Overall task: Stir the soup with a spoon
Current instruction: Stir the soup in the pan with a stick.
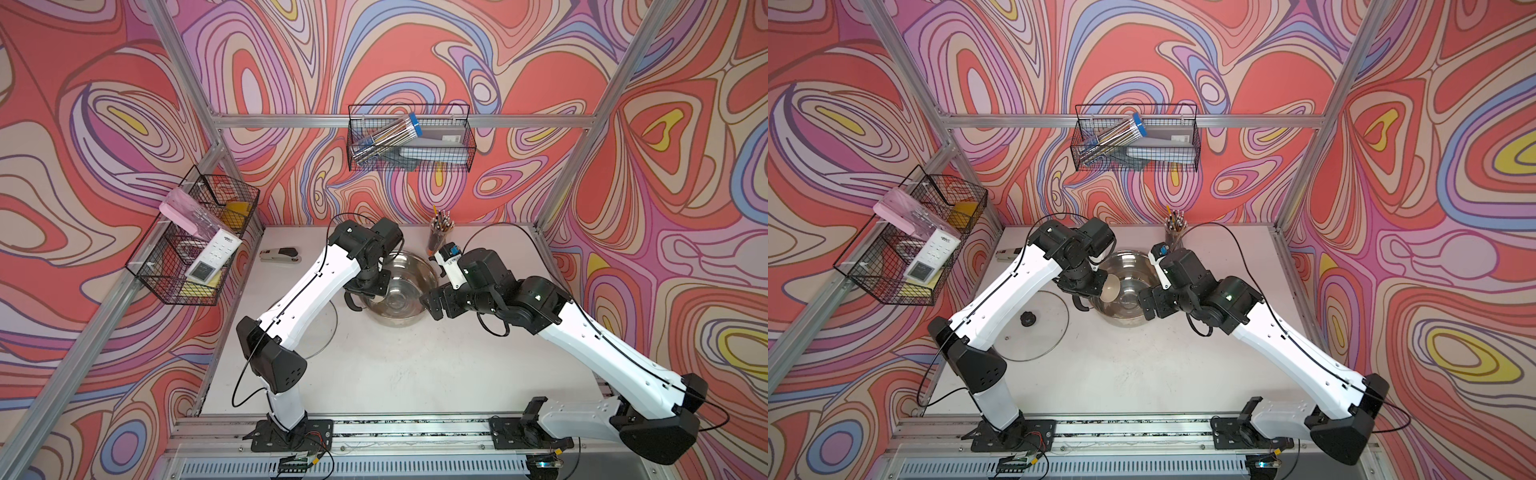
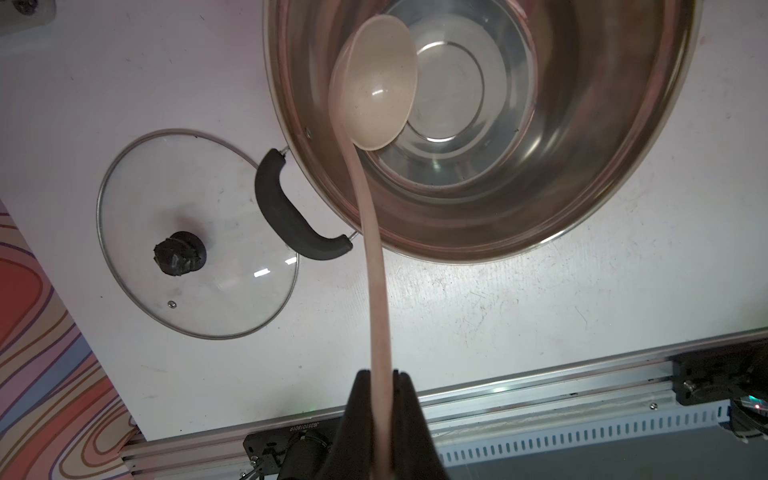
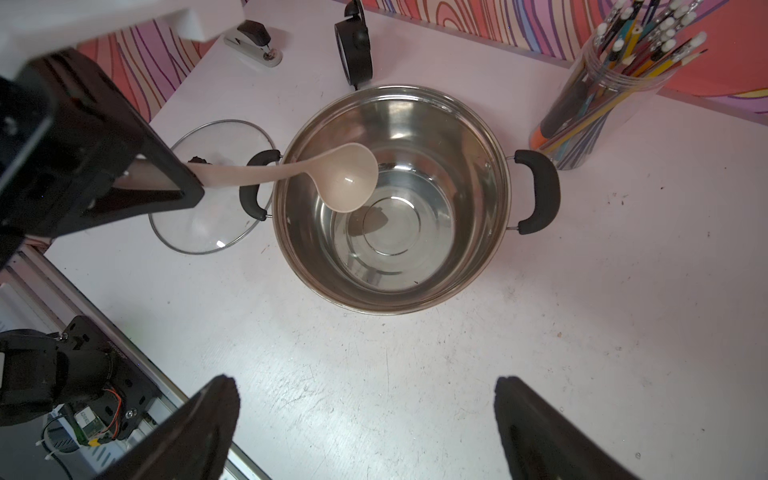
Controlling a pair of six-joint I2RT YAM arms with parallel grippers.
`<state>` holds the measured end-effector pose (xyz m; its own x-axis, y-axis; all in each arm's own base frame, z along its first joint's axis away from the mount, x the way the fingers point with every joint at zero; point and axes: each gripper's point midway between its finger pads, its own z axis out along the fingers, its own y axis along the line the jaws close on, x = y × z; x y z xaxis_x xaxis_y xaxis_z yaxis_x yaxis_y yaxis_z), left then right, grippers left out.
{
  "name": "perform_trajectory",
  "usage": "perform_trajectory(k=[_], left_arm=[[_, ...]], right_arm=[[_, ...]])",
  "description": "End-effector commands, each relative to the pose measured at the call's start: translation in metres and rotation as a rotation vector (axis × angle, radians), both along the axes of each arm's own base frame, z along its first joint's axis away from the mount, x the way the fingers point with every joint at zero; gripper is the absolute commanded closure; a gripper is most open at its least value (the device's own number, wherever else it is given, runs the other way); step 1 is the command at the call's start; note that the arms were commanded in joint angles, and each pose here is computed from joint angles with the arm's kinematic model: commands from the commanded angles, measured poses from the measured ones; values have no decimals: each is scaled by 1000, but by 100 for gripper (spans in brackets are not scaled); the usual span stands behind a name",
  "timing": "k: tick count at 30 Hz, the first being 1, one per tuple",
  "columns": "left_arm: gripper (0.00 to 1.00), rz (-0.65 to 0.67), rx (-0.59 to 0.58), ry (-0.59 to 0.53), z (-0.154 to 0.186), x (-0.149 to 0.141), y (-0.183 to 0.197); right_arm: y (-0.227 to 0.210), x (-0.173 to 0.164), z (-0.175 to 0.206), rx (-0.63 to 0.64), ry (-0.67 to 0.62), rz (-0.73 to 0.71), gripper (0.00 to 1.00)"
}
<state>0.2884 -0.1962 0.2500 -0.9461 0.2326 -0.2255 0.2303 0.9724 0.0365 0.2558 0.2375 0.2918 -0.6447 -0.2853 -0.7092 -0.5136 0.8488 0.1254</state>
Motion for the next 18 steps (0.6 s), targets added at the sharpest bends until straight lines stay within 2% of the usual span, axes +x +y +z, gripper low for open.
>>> perform_trajectory(k=[1, 6, 10, 18], left_arm=[[100, -24, 37, -52, 6, 17, -1], [100, -40, -21, -85, 7, 40, -25], [100, -66, -106, -64, 3, 46, -54], [100, -152, -162, -19, -4, 25, -94]], right_arm=[[-4, -3, 5, 12, -17, -9, 2], [-10, -5, 7, 8, -22, -26, 2], [-15, -6, 10, 5, -30, -41, 2], [-20, -8, 9, 1, -30, -53, 2]])
